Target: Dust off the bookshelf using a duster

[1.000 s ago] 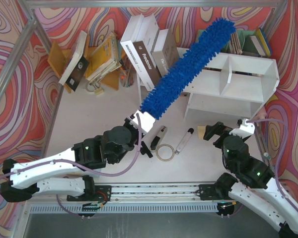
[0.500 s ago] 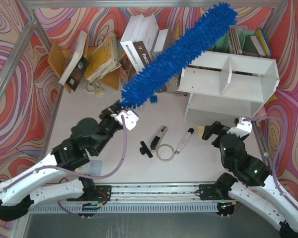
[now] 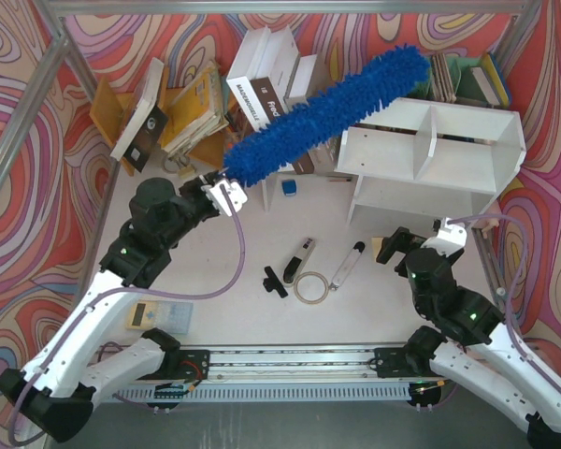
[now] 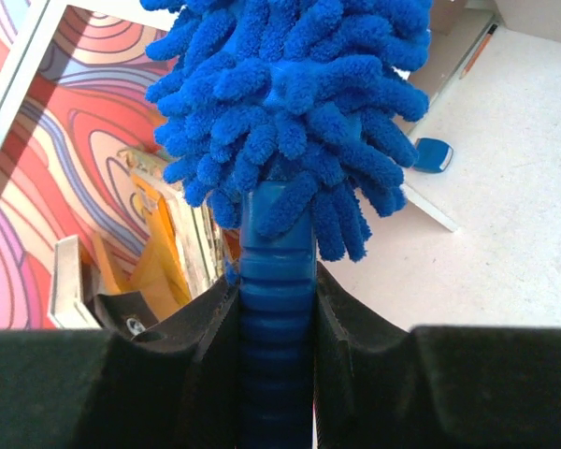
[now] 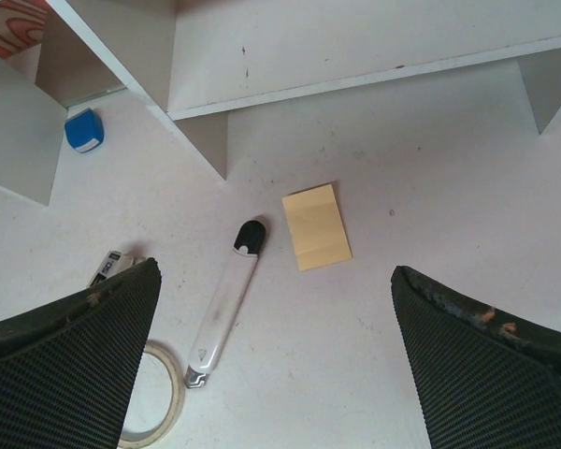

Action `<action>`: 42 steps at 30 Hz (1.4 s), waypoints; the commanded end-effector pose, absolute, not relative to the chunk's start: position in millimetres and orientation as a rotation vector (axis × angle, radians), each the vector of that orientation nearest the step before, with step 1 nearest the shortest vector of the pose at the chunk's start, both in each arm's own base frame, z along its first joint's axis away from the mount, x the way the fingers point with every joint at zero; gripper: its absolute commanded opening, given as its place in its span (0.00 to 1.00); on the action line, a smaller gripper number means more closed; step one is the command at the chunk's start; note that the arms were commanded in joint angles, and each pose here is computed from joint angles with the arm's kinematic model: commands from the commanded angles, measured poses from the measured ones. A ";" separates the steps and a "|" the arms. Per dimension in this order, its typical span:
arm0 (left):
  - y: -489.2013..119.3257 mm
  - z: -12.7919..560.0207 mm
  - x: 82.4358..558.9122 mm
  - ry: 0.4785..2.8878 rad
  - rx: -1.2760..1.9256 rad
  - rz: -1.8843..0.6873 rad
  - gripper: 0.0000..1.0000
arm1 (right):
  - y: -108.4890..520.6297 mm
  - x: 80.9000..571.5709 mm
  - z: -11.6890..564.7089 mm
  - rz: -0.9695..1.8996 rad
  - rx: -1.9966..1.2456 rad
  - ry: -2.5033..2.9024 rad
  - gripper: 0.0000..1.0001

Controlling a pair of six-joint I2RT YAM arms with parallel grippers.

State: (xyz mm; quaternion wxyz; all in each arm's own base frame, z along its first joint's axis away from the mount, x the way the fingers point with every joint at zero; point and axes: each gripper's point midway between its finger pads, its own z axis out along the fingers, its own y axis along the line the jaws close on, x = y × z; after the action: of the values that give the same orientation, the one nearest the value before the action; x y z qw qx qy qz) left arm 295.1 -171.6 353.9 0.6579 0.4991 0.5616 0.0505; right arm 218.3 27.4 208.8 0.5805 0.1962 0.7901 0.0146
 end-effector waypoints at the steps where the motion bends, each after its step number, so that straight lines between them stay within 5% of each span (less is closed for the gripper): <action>1: -187.4 386.1 300.6 1.118 1.146 0.011 0.00 | 23.2 220.0 207.7 0.001 0.486 1.839 0.99; 22: -204.7 296.0 323.3 1.166 1.179 -0.084 0.00 | 22.7 224.6 206.9 -0.046 0.478 1.852 0.99; 34: -199.2 367.8 318.9 1.027 1.099 -0.035 0.00 | 21.7 222.4 206.9 -0.038 0.485 1.851 0.99; 42: -204.3 354.1 324.8 1.061 1.117 -0.072 0.00 | 21.4 221.4 207.5 -0.030 0.490 1.849 0.99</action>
State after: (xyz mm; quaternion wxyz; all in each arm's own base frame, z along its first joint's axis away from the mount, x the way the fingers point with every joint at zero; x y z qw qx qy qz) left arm 324.2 -199.7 339.0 0.6961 0.5167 0.4981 -0.0188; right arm 222.5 26.6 199.2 0.5675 0.1934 0.8002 -0.0127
